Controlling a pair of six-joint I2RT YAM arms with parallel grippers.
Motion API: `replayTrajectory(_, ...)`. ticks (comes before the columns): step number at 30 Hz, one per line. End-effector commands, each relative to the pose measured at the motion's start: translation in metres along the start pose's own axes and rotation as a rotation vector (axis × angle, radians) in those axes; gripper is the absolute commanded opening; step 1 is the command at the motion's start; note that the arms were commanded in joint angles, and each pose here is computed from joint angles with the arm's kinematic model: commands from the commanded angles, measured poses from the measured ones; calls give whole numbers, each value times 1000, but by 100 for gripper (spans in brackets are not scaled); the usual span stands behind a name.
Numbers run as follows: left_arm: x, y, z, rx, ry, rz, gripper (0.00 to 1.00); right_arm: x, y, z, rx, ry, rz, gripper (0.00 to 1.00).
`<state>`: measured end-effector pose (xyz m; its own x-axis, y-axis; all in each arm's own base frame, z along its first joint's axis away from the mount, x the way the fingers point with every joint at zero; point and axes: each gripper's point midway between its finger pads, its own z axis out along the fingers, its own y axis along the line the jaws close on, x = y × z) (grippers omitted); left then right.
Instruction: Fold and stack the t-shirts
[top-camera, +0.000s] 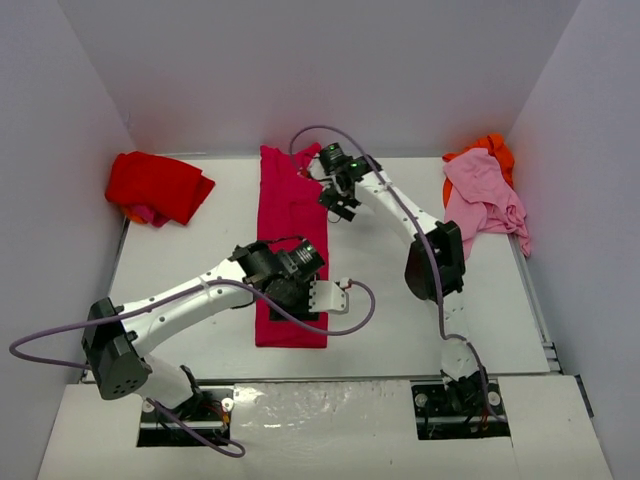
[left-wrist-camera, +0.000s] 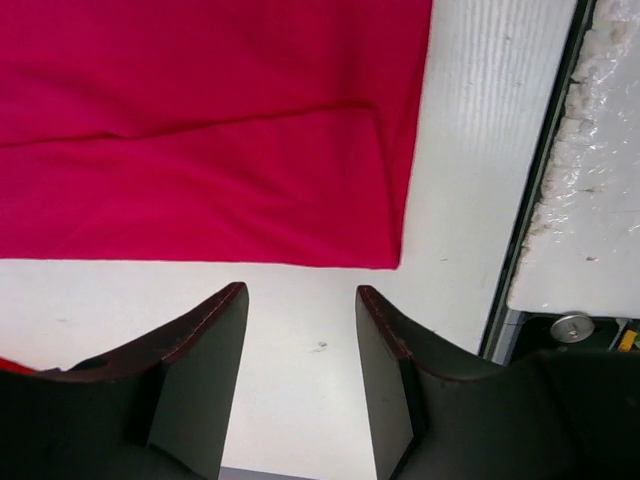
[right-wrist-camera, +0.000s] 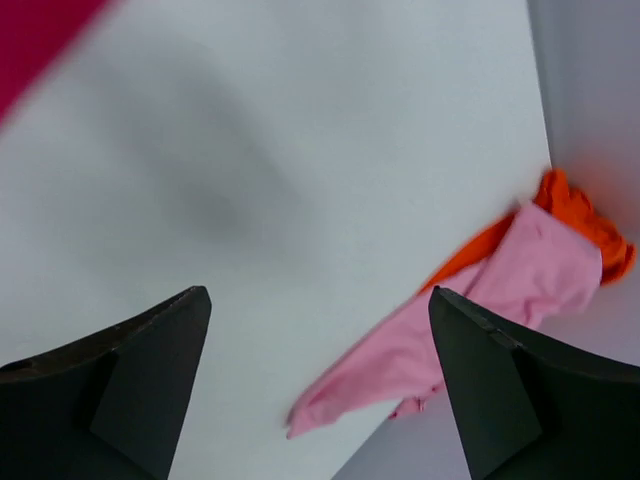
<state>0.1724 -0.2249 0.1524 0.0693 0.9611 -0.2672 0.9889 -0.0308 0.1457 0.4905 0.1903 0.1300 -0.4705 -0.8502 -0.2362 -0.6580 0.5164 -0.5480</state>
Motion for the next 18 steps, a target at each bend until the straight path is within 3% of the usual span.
replayTrajectory(1, -5, -16, 30, 3, -9, -55, 44, 58, -82, -19, 136, 42, 227, 88)
replayTrajectory(4, 6, -29, 64, -42, 64, -63, 44, 88, -95, -19, 117, 51, 310, 90)
replayTrajectory(10, -2, -16, 80, -195, 71, -91, 43, 113, -94, -25, 124, 68, 339, 92)
replayTrajectory(18, -9, -13, 96, -352, 137, -43, 29, 126, -90, -27, 117, 80, 355, 93)
